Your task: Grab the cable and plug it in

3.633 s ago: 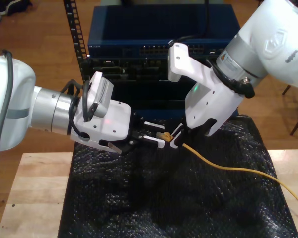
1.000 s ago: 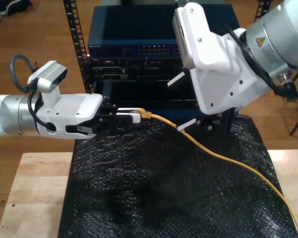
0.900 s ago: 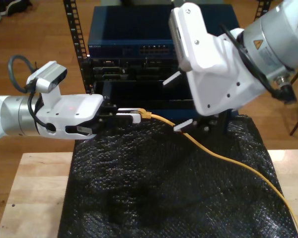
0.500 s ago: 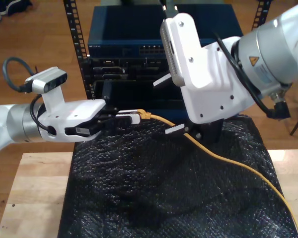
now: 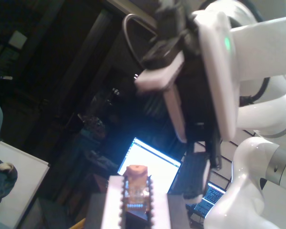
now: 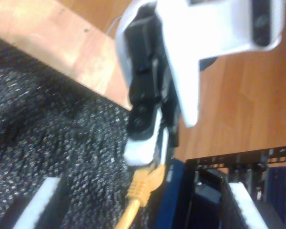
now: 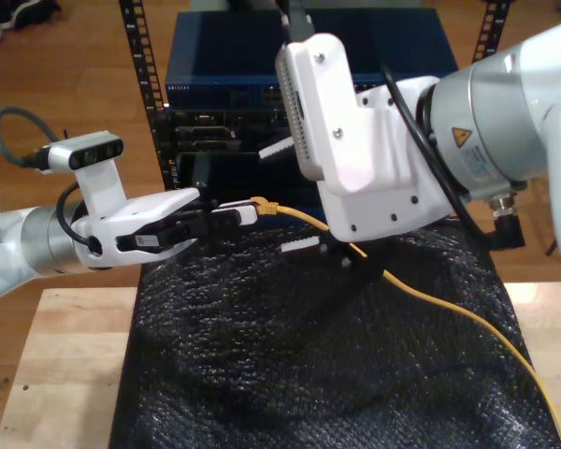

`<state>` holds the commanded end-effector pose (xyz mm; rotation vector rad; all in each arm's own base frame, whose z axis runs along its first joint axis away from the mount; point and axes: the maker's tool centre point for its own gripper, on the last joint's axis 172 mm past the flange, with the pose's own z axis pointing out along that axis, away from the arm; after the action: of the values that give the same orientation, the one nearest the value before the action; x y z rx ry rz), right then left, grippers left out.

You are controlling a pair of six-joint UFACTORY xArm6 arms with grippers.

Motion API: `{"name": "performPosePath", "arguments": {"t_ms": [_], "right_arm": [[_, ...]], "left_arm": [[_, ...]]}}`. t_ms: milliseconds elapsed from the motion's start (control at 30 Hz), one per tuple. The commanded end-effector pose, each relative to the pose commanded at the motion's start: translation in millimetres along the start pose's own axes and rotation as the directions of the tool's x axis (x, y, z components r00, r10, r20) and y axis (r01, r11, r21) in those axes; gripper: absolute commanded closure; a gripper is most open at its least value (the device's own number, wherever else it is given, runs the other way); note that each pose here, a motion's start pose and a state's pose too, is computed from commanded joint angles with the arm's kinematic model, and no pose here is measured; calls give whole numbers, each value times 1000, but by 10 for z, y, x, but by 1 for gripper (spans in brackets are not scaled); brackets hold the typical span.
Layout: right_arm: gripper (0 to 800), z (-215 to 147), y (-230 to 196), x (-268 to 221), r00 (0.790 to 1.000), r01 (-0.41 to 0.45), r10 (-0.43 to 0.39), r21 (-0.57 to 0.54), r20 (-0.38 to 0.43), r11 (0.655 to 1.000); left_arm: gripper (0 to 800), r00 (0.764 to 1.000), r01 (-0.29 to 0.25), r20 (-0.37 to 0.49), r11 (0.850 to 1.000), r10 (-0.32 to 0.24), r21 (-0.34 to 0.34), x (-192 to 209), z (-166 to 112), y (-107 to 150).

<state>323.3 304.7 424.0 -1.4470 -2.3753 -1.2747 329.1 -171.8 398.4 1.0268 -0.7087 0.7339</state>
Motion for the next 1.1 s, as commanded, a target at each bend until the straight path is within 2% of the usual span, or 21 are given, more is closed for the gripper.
{"name": "performPosePath", "arguments": {"t_ms": [100,233,600,800,1000,1100], "right_arm": [[63,-10,34,-23,1000,0,0,-22,6,1000],[63,-11,49,-36,1000,-2,2,-32,8,999],[64,-45,37,87,1000,18,-19,-37,-10,999],[91,-40,39,83,1000,18,-18,-37,-9,999],[92,-31,27,91,1000,19,-20,-34,-11,999],[120,-13,-8,179,999,33,-34,-26,-25,999]], "left_arm": [[794,999,-6,-42,1000,5,-29,101,6,51],[794,999,0,-51,999,-2,-48,138,16,97],[797,993,92,-65,990,-100,-108,132,16,187],[795,979,178,-70,972,-190,-150,134,-1,240],[794,978,186,-69,970,-198,-154,131,2,241],[795,977,191,-69,969,-204,-157,130,3,250]]}}
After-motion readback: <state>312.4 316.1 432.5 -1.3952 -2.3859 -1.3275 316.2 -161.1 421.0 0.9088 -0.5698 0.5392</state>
